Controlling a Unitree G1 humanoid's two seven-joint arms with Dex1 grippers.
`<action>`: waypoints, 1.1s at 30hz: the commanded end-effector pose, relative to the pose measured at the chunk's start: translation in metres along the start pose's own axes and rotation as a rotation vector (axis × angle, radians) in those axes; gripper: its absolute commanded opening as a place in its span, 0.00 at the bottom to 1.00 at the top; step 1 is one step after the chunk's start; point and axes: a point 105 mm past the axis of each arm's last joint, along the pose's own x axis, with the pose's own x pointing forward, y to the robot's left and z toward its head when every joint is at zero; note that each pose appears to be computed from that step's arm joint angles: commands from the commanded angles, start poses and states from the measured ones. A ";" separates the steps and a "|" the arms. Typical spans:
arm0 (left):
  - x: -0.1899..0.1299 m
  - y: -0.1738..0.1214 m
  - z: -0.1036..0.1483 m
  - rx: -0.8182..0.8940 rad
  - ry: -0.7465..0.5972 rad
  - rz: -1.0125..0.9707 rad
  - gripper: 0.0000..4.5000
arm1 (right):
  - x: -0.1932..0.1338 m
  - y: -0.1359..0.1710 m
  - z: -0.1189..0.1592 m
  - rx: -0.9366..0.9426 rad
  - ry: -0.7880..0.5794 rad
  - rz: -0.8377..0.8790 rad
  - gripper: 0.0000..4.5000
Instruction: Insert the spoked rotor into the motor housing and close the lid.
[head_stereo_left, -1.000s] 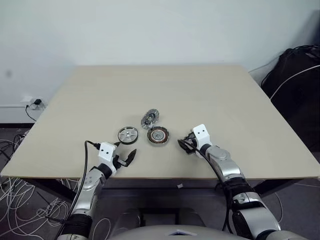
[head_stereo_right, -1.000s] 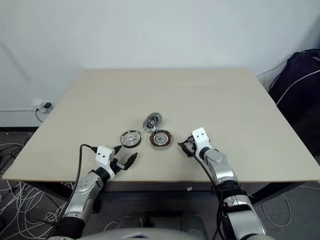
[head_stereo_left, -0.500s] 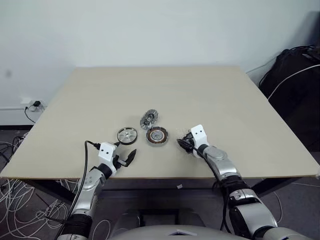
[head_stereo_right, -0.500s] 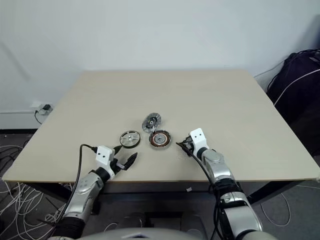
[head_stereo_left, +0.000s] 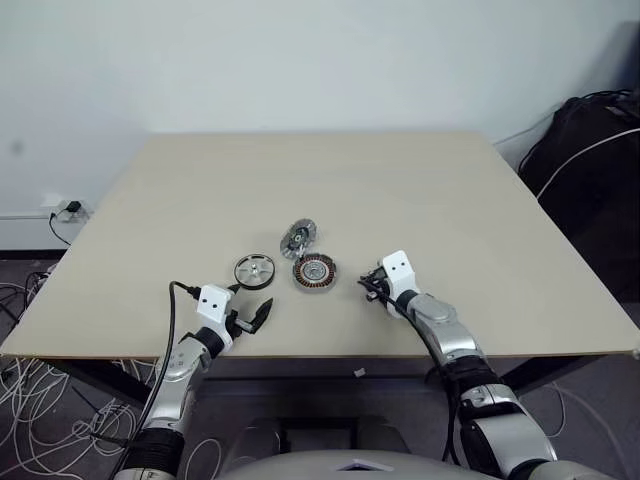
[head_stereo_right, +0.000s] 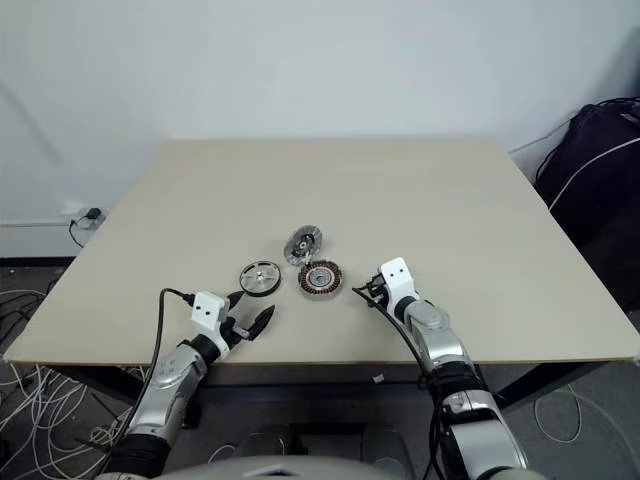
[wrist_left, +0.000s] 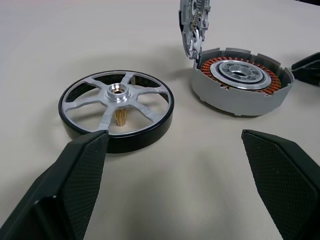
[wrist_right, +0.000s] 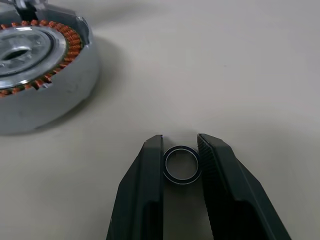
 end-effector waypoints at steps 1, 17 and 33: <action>0.003 0.000 0.015 0.023 -0.050 -0.010 1.00 | 0.000 0.014 0.052 -0.048 -0.142 0.054 0.16; 0.005 -0.002 0.014 0.013 -0.053 -0.007 1.00 | 0.022 0.082 0.082 -0.119 -0.167 0.266 0.16; 0.004 0.001 0.015 0.013 -0.059 0.011 1.00 | 0.047 0.087 0.074 -0.120 -0.120 0.287 0.16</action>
